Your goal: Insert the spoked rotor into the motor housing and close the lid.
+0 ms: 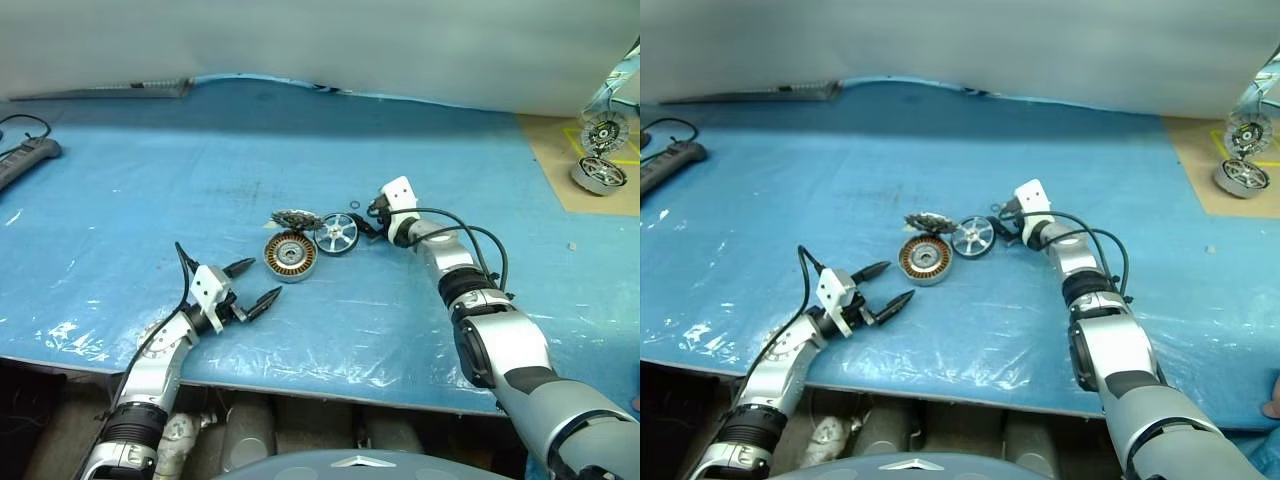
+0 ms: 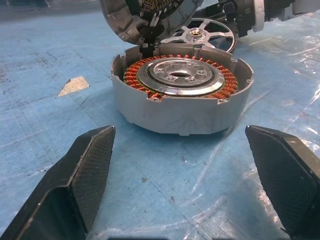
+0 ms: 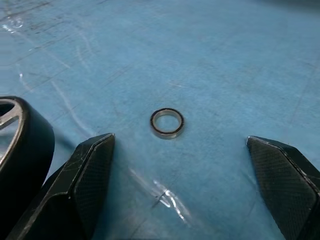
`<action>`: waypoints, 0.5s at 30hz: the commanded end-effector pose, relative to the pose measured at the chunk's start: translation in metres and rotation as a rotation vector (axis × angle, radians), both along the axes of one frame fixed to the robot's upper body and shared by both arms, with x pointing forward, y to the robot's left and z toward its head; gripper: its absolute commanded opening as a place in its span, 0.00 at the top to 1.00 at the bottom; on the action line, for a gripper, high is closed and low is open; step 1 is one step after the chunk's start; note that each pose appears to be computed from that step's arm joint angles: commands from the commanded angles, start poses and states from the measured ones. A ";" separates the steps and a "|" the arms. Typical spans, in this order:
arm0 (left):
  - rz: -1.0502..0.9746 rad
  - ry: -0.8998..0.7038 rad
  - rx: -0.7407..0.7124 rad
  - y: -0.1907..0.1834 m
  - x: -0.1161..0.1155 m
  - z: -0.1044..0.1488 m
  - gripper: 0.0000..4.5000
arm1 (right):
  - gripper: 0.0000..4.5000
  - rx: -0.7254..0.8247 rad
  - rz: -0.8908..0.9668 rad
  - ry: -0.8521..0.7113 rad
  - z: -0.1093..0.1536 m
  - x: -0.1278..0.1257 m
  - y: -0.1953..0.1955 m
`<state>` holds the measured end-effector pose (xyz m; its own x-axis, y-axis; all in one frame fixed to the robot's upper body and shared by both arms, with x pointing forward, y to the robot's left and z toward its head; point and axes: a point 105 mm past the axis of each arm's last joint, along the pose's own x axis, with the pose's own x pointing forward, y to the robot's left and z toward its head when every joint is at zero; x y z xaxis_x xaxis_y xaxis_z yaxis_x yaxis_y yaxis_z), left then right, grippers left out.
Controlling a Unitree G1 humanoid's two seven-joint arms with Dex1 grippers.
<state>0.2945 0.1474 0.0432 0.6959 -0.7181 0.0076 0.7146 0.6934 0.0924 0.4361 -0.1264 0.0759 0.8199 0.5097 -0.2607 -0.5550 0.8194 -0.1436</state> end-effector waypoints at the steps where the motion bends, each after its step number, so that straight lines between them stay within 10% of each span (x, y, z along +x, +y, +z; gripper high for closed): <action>1: 0.019 0.001 0.011 0.006 0.001 0.000 0.01 | 0.00 -0.035 0.039 0.022 -0.008 -0.003 0.004; 15: 0.011 -0.014 0.005 -0.007 -0.005 0.024 0.01 | 0.00 -0.083 0.017 0.056 -0.015 0.000 0.014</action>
<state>0.2900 0.1424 0.0621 0.7048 -0.7094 0.0022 0.7063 0.7020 0.0916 0.4405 -0.1155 0.0742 0.8133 0.5037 -0.2912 -0.5629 0.8080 -0.1743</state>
